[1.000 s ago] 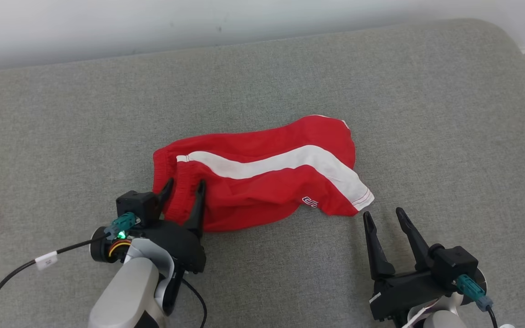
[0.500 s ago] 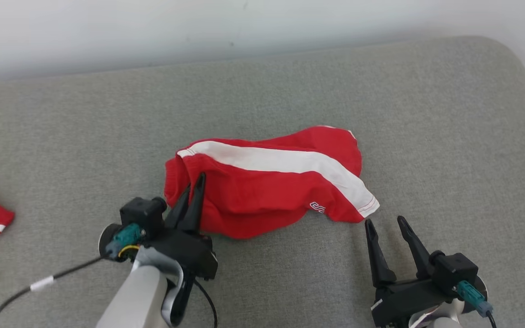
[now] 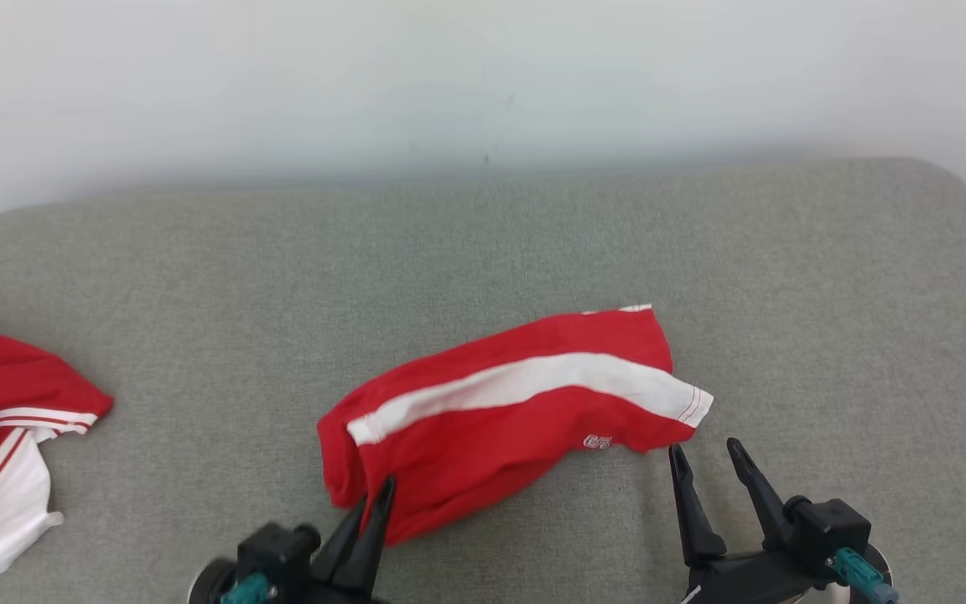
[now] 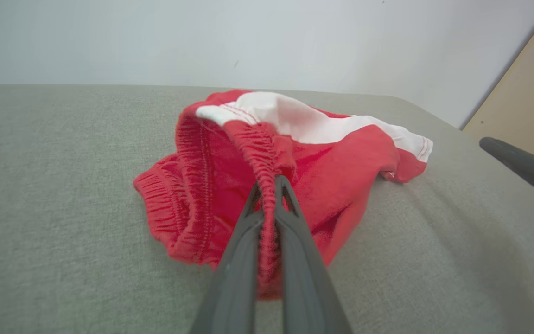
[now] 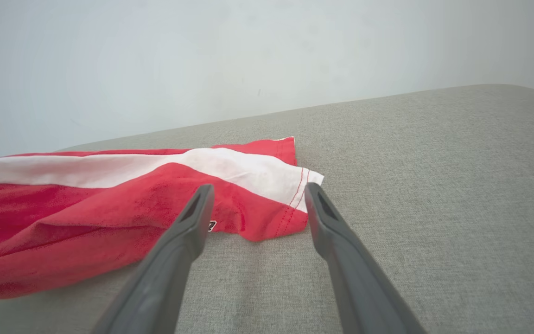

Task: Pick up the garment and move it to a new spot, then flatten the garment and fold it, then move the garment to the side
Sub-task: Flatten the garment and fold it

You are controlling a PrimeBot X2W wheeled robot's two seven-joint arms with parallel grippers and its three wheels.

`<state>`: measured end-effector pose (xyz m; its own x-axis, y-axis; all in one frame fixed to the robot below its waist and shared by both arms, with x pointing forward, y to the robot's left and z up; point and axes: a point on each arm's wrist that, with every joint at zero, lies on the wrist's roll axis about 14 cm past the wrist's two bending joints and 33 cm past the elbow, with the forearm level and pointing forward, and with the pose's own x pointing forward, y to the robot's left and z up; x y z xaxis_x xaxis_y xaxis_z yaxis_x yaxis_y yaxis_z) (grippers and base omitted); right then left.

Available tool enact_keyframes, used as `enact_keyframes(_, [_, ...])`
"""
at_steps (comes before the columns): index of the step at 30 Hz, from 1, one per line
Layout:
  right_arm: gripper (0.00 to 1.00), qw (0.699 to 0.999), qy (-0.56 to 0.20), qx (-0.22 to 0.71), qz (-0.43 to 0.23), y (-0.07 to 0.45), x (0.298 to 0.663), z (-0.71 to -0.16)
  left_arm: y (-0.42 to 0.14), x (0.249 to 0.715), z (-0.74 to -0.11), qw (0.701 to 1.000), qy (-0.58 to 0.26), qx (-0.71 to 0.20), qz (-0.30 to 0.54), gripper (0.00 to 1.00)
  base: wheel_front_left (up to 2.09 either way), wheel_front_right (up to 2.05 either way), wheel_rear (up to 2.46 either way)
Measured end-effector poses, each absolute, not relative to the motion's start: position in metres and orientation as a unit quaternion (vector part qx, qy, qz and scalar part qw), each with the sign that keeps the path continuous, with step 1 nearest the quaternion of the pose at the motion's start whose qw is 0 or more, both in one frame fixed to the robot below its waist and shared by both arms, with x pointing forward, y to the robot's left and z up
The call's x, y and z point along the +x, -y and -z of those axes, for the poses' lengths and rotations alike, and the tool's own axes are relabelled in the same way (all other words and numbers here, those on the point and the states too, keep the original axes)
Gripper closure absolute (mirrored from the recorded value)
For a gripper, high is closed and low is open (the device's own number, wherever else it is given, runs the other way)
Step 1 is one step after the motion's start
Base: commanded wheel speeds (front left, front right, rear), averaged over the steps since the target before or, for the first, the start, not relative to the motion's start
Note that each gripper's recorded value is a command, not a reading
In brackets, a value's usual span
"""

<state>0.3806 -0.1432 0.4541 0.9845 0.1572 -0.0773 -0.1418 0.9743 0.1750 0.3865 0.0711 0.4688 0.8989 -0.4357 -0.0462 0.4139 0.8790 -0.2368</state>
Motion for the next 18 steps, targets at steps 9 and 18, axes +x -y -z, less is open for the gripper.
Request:
enact_keyframes(9, [0.0, 0.993, -0.033, 0.084, -0.082, 0.139, 0.369, -0.463, -0.102, 0.35, -0.432, 0.972, -0.105, -0.108, 0.18, 0.14, 0.0, 0.0, 0.0])
enact_keyframes(18, [0.0, 0.994, -0.027, 0.08, -0.066, 0.15, 0.36, -0.466, -0.154, 0.34, -0.401, 0.982, -0.146, -0.075, 0.092, 0.0, 0.0, 0.0, 0.0])
